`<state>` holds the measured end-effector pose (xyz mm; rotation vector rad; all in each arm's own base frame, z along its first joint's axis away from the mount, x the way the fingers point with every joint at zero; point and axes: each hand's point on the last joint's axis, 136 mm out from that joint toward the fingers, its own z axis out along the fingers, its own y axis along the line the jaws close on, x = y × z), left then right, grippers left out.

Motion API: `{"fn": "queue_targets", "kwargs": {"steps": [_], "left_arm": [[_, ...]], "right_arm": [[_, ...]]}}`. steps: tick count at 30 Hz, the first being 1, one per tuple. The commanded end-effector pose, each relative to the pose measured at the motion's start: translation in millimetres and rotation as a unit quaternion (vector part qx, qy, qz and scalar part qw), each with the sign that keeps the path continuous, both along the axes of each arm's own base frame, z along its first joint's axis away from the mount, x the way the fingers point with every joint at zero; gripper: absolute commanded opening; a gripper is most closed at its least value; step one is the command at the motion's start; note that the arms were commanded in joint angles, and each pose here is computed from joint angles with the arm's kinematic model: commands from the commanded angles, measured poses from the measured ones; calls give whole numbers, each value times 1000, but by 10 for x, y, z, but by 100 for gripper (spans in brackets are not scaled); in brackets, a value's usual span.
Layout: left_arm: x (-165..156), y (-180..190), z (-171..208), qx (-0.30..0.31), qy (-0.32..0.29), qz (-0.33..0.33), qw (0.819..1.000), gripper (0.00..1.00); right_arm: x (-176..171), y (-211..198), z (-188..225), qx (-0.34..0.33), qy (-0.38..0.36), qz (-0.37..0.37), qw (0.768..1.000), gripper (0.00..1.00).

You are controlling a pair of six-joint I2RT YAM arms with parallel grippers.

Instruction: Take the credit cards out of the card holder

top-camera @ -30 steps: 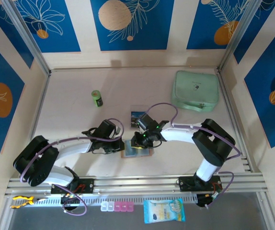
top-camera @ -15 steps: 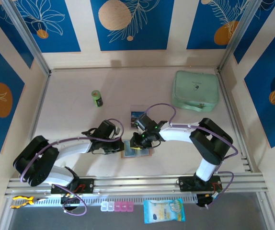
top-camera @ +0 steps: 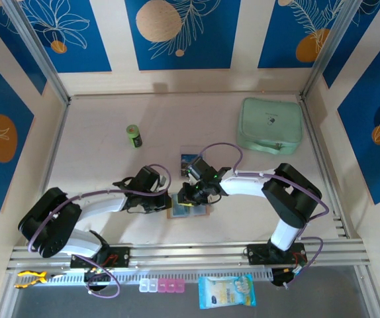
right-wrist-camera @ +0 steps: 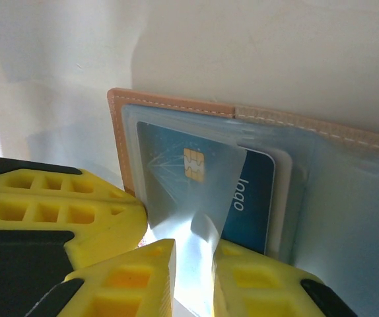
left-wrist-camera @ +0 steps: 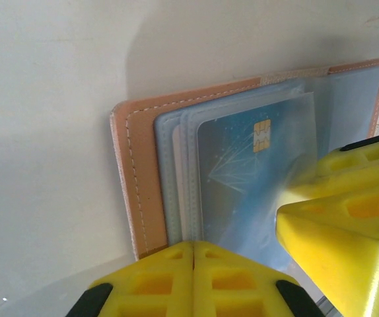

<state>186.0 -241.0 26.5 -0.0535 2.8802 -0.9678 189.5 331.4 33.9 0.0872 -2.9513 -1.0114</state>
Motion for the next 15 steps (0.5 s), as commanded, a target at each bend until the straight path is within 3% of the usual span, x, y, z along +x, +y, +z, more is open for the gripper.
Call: {"fn": "queue_targets", "kwargs": {"steps": [1, 8, 15], "left_arm": [[-22, 58, -64, 7, 8, 3, 1000, 7], [-41, 64, -82, 7, 12, 2, 1000, 7], [-42, 61, -83, 6, 13, 3, 1000, 7]], "right_arm": [[-81, -54, -79, -16, 12, 7, 1000, 21], [-83, -254, -159, -73, -3, 5, 997, 21], [-63, -328, -94, -90, -21, 6, 996, 21]]}}
